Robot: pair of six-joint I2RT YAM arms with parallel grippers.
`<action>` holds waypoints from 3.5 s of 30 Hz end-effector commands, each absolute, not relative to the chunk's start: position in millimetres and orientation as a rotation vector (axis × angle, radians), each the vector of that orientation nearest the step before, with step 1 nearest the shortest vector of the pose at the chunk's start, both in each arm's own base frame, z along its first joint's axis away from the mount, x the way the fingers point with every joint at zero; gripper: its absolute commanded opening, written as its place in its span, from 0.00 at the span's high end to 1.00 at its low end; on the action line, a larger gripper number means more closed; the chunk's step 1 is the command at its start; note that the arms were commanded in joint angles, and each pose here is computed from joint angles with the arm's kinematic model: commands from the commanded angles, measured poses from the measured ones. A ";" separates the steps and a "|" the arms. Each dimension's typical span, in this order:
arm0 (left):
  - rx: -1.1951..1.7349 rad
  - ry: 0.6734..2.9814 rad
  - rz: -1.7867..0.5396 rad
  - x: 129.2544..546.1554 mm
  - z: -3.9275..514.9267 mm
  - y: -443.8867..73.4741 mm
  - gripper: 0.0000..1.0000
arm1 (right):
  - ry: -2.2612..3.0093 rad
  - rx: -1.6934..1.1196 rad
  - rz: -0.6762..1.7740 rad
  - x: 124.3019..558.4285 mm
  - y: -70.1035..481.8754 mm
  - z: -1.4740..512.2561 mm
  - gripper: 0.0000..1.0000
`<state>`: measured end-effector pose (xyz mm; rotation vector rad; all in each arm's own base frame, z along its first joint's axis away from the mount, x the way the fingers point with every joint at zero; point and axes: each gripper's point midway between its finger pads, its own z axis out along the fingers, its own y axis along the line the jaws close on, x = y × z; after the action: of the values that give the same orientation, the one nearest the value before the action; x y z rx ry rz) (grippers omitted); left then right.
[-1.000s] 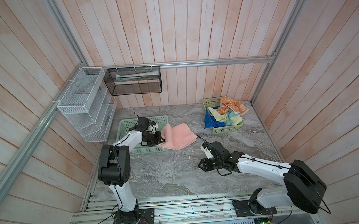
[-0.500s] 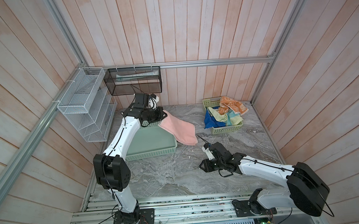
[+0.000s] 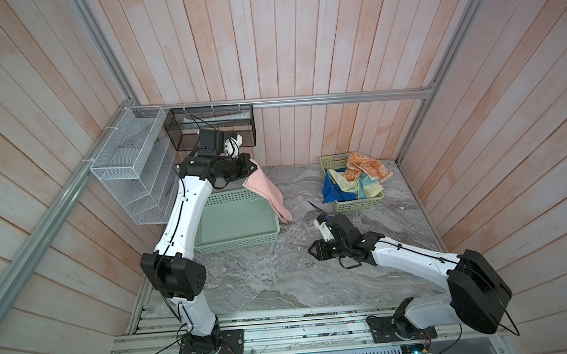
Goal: Fold and stack the towels
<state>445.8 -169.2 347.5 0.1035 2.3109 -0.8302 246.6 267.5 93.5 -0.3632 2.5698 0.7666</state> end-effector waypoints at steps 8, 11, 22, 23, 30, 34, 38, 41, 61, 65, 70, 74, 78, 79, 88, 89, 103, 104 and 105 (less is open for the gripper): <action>0.126 2.405 -0.807 439.0 324.7 -128.3 1.00 | 2.466 -0.356 0.995 290.2 324.5 131.7 0.51; 0.077 2.481 -0.691 441.7 294.4 -101.3 1.00 | 2.478 -0.399 1.039 297.9 341.5 128.6 0.49; -0.089 2.641 -0.535 456.0 170.1 -44.4 1.00 | 2.557 -0.415 1.068 323.0 375.2 105.3 0.50; -0.090 2.652 -0.520 455.6 163.7 -42.3 1.00 | 2.559 -0.412 1.066 326.1 376.4 104.5 0.50; -0.094 2.693 -0.418 455.3 145.9 -27.5 1.00 | 2.572 -0.395 1.032 346.1 383.4 96.7 0.54; -0.056 2.672 -0.359 459.9 140.1 -17.8 1.00 | 2.587 -0.353 0.946 360.3 378.0 87.3 0.62; -0.047 2.650 -0.398 461.3 130.1 -22.9 1.00 | 2.555 -0.314 0.904 369.1 372.9 89.9 0.69; -0.047 2.637 -0.392 459.4 126.5 -22.6 1.00 | 2.572 -0.339 0.922 369.2 379.2 89.5 0.68; -0.100 2.594 -0.336 438.6 157.8 -8.3 1.00 | 2.594 -0.364 0.785 383.9 381.8 88.7 1.00; -0.116 2.601 -0.320 431.6 152.0 -5.8 1.00 | 2.594 -0.348 0.785 385.3 382.5 86.7 1.00; -0.137 2.618 -0.280 426.3 142.2 6.0 1.00 | 2.583 -0.335 0.761 386.2 379.1 85.6 1.00; -0.146 2.624 -0.269 423.2 137.3 11.2 1.00 | 2.583 -0.342 0.751 385.2 377.2 83.2 1.00; -0.156 2.626 -0.267 420.6 133.4 14.0 1.00 | 2.580 -0.341 0.747 385.3 376.3 81.4 1.00; -0.157 2.627 -0.264 420.1 132.4 14.4 1.00 | 2.579 -0.340 0.747 385.8 376.6 81.4 1.00; -0.193 2.633 -0.233 414.1 125.0 26.2 1.00 | 2.584 -0.349 0.737 387.9 377.9 79.4 1.00; -0.199 2.631 -0.229 413.5 125.5 27.8 1.00 | 2.581 -0.347 0.733 388.7 377.3 79.7 1.00; -0.210 2.646 -0.136 407.5 123.7 39.8 1.00 | 2.574 -0.345 0.727 390.8 378.6 80.0 1.00; -0.215 2.649 -0.126 406.8 122.4 41.2 1.00 | 2.574 -0.343 0.727 391.1 378.8 80.0 1.00; -0.218 2.653 -0.119 405.7 120.9 42.5 1.00 | 2.572 -0.342 0.728 391.7 379.2 80.7 1.00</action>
<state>411.1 30.5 118.5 -0.2122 2.6611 -0.1941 378.3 390.7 87.9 -0.3577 2.5850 0.8496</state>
